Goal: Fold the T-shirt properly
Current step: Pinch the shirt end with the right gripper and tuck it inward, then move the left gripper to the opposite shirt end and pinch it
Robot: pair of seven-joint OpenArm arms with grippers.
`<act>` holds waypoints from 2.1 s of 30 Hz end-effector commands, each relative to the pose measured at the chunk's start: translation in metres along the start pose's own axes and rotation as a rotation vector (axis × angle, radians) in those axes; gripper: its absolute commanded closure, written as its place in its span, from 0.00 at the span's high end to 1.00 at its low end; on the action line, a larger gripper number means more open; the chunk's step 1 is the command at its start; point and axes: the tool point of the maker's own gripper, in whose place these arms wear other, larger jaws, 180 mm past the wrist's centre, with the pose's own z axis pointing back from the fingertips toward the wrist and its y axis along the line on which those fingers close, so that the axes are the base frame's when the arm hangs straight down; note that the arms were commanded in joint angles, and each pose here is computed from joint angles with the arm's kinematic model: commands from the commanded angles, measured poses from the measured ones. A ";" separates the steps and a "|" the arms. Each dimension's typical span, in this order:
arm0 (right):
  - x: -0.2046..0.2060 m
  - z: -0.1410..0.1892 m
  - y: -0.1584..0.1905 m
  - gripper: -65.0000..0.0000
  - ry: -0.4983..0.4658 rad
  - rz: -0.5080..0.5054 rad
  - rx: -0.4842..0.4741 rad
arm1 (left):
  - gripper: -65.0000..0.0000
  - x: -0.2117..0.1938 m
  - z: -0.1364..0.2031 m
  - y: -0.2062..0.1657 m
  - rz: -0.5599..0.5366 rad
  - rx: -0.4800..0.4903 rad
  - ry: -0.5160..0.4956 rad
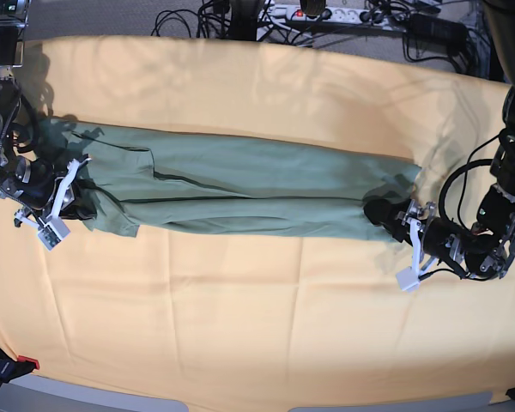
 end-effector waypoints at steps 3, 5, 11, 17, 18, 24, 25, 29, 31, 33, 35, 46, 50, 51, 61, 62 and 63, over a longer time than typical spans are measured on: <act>0.015 0.009 -0.005 0.00 -0.022 0.034 -0.007 | 0.57 0.015 0.014 0.001 -0.018 0.018 -0.041; 0.012 0.009 0.001 0.00 -0.013 0.012 0.021 | 0.57 0.015 0.014 0.001 -0.018 0.018 -0.041; -0.001 0.010 0.012 0.00 0.064 -0.028 0.083 | 0.57 0.016 0.013 0.001 -0.018 0.018 -0.044; -0.021 0.014 0.011 0.00 0.178 -0.020 0.081 | 0.57 0.018 0.014 0.001 -0.018 0.018 -0.056; -0.022 0.015 0.009 0.00 0.187 -0.018 0.078 | 0.57 0.018 0.014 0.001 -0.018 0.018 -0.056; -0.032 0.024 -0.002 0.00 0.252 0.007 0.047 | 0.57 0.018 0.014 0.001 -0.018 0.018 -0.056; -0.034 0.025 -0.003 0.05 0.265 0.009 0.045 | 0.57 0.018 0.014 0.001 -0.018 0.018 -0.056; -0.037 0.034 -0.006 0.48 0.292 0.012 0.056 | 0.57 0.018 0.014 0.001 -0.019 0.018 -0.057; -0.036 0.041 -0.011 0.51 0.315 0.033 0.046 | 0.57 0.018 0.014 0.001 -0.018 0.018 -0.057; -0.032 0.050 -0.016 0.51 0.326 0.069 0.030 | 0.57 0.018 0.014 0.001 -0.018 0.018 -0.057; -0.022 0.057 -0.018 0.51 0.301 0.092 0.031 | 0.57 0.018 0.014 0.001 -0.018 0.018 -0.057; 0.011 0.041 -0.020 0.00 0.099 0.013 -0.027 | 0.57 0.066 0.057 -0.002 -0.029 0.010 -0.285; 0.009 0.034 -0.007 0.00 0.076 -0.017 0.011 | 0.57 0.100 0.112 -0.001 -0.021 0.010 -0.515; 0.006 0.032 -0.003 0.00 0.079 -0.020 0.022 | 0.57 0.104 0.127 0.002 -0.018 0.025 -0.561; -0.038 0.011 -0.001 0.00 0.127 -0.067 -0.148 | 0.57 0.095 0.244 0.032 0.081 0.172 -0.845; -0.042 0.010 -0.003 0.00 0.138 -0.079 -0.174 | 0.57 0.091 0.249 0.034 0.085 0.185 -0.844; -0.045 0.009 -0.004 0.00 0.144 -0.090 -0.192 | 0.57 0.086 0.252 0.036 0.090 0.197 -0.841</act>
